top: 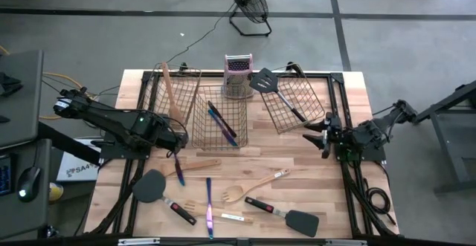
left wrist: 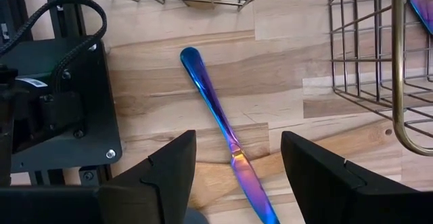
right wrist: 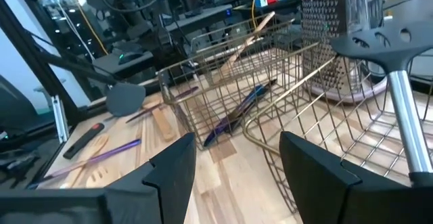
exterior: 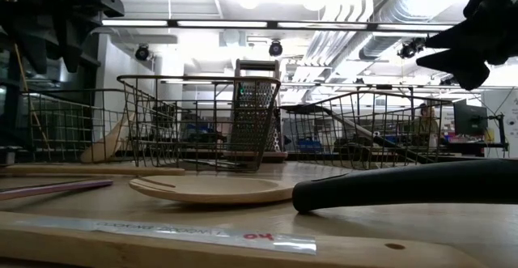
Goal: Pick & Place Kitchen Items
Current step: Put the top blue table knife into the middle wire basket
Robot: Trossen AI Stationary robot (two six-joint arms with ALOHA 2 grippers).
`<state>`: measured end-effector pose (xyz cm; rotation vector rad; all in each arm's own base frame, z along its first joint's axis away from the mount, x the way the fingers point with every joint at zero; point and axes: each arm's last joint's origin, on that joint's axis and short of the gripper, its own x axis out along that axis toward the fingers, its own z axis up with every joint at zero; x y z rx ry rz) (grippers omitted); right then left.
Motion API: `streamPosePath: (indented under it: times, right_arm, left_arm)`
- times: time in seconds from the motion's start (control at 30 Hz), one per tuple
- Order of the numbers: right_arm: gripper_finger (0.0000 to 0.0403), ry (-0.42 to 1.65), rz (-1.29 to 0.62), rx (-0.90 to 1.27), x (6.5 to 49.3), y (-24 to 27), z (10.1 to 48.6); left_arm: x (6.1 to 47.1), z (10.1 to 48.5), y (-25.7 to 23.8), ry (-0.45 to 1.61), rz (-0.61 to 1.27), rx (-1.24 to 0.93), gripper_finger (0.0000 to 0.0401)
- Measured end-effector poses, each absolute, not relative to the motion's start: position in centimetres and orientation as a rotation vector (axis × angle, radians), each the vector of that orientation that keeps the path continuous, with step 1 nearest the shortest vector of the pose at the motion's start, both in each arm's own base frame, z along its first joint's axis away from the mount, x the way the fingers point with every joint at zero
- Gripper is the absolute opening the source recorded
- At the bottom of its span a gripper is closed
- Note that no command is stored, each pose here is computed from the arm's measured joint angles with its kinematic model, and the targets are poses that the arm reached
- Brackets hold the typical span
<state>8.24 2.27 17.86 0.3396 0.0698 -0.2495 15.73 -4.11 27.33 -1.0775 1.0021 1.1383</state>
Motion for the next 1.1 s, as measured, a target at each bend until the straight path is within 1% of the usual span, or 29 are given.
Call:
streamPosePath:
  times: [0.1, 0.33, 0.6, 0.77, 1.1]
  right_arm:
    - [0.0206, 0.046, -0.245, 0.337, 8.3, 2.2, 18.2]
    - [0.0206, -0.037, -0.167, 0.306, 8.5, 2.2, 19.3]
    - [0.0206, -0.049, -0.072, 0.297, 8.7, 2.1, 19.6]
    - [0.0206, -0.028, -0.012, 0.272, 8.8, 2.1, 19.4]
    - [0.0206, 0.049, 0.011, 0.255, 9.0, 1.5, 18.7]
  left_arm:
    - [15.7, 27.3, -4.1, 1.001, 1.139, -1.076, 0.0214]
    - [15.7, 27.3, -4.1, 1.002, 1.137, -1.075, 0.0214]
    - [15.7, 27.3, -4.1, 0.999, 1.141, -1.081, 0.0214]
    - [15.7, 27.3, -4.1, 0.994, 1.147, -1.089, 0.0214]
    - [15.8, 27.3, -4.1, 0.971, 1.169, -1.125, 0.0214]
